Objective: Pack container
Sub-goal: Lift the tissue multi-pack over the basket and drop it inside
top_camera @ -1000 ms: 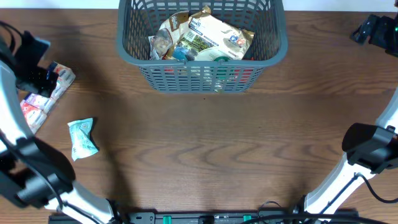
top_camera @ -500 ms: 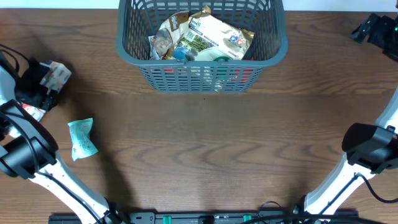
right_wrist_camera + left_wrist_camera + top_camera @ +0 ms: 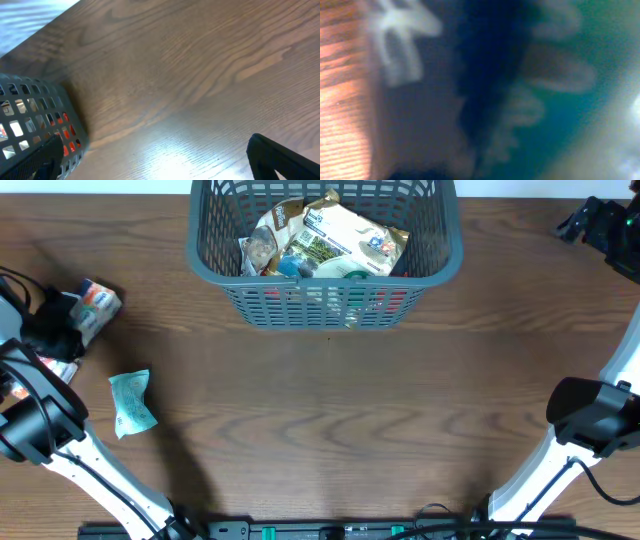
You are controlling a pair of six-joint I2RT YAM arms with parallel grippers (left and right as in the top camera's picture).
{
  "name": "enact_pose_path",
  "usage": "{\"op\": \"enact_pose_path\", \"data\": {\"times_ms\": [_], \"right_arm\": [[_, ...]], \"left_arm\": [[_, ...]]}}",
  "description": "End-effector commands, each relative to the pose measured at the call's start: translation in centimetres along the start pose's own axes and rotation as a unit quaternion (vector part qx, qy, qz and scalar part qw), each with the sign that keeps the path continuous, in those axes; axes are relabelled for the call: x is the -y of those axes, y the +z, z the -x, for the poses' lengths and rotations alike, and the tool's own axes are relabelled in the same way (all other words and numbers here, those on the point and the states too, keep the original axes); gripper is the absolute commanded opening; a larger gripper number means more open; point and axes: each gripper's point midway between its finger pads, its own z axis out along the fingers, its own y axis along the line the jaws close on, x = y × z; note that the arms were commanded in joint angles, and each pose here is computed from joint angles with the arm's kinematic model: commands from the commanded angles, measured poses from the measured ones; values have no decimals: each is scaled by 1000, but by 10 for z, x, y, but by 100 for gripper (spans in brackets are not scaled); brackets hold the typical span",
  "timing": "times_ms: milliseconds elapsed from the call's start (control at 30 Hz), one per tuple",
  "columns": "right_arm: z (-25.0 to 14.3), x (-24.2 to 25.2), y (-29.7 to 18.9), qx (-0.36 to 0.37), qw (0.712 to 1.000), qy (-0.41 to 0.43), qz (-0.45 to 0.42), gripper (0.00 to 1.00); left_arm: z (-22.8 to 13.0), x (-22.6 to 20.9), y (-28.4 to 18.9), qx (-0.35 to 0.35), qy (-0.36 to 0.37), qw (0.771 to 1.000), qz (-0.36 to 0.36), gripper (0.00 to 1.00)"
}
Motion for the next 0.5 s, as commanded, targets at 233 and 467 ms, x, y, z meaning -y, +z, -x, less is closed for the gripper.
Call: {"op": "enact_pose_path", "data": {"times_ms": [233, 467], "right_arm": [[-1, -1, 1, -3, 1000, -18, -2, 99], [-5, 0, 1, -10, 1000, -27, -3, 99]], "left_arm": [[60, 43, -70, 47, -42, 998, 28, 27], [110, 94, -225, 194, -27, 975, 108, 26]]}}
